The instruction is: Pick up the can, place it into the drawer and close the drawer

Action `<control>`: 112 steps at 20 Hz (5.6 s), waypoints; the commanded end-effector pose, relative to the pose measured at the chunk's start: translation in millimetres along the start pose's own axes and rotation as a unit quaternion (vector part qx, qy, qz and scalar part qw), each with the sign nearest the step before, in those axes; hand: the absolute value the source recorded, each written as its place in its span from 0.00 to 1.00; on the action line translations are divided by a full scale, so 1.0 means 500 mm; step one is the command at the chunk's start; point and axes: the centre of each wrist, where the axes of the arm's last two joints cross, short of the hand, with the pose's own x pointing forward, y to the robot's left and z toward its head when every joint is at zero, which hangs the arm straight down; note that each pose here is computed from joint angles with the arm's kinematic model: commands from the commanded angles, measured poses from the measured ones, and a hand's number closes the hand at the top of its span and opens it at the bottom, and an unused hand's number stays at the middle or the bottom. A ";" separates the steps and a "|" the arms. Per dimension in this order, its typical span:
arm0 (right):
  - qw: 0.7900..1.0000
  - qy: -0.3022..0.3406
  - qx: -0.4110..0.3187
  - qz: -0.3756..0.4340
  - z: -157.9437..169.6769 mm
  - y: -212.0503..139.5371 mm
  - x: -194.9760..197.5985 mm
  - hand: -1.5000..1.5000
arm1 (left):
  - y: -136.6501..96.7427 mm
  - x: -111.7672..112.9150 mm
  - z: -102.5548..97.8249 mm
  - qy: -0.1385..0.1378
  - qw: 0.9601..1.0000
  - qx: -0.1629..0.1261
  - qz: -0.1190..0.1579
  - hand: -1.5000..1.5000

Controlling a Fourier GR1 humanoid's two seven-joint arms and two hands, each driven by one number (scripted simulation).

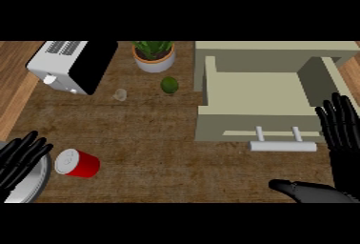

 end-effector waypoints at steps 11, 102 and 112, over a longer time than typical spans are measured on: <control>1.000 0.023 -0.004 0.003 0.060 -0.027 -0.003 0.00 | 0.066 0.013 0.026 0.036 0.998 0.038 0.021 0.00; 1.000 0.009 -0.005 0.003 0.068 -0.089 -0.021 0.00 | 0.114 -0.491 -0.005 0.117 0.991 0.062 0.024 0.00; 1.000 -0.007 -0.006 -0.007 0.062 -0.102 0.004 0.00 | 0.065 -0.452 -0.082 0.092 0.993 0.021 0.074 1.00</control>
